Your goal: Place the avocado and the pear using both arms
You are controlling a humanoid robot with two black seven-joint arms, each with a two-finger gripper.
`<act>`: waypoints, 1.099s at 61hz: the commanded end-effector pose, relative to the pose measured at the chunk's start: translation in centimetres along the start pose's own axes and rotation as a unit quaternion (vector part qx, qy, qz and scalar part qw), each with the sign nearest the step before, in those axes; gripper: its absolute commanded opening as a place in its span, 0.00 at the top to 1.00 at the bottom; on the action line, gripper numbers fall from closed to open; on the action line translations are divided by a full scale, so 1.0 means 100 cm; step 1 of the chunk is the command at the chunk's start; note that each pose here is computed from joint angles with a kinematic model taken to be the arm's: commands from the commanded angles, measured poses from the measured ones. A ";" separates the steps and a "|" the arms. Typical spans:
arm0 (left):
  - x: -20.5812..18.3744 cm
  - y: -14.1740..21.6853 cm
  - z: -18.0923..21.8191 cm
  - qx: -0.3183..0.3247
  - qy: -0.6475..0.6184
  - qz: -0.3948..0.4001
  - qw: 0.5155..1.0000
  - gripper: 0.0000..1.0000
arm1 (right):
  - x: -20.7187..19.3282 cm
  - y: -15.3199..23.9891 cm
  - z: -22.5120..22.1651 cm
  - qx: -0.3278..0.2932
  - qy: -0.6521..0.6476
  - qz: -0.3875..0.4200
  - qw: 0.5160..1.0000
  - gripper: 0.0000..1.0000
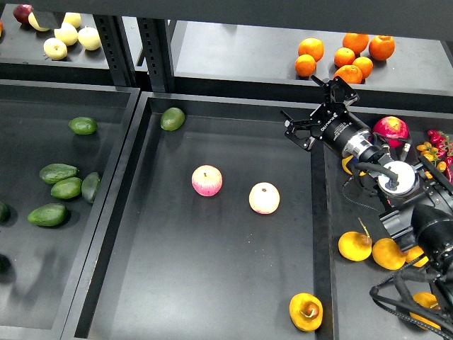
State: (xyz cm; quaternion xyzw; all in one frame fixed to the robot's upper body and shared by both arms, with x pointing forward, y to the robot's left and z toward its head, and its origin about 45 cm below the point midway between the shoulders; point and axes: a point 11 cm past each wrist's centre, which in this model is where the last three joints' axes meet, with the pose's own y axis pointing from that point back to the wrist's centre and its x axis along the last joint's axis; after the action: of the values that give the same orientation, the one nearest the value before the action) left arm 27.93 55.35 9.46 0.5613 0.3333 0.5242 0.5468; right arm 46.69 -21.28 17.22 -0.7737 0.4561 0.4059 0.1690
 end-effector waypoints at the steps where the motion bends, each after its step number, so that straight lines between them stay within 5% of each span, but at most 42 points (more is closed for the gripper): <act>1: 0.008 0.012 0.019 -0.021 0.001 0.008 1.000 0.18 | 0.000 0.000 0.000 -0.001 0.000 0.000 1.000 0.00; 34: 0.046 0.103 0.128 -0.158 0.004 0.052 0.986 0.18 | 0.000 0.000 0.003 -0.007 0.004 0.000 1.000 0.00; 67: 0.004 0.152 0.217 -0.316 0.086 -0.061 0.943 0.18 | 0.000 0.000 0.002 -0.006 0.003 0.000 1.000 0.00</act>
State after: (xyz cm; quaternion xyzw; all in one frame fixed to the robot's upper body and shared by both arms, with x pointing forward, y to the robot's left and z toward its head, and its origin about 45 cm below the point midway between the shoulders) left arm 44.70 48.74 26.77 0.3426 0.2183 0.6146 0.6762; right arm 46.60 -21.12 17.08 -0.7759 0.4546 0.4059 0.1631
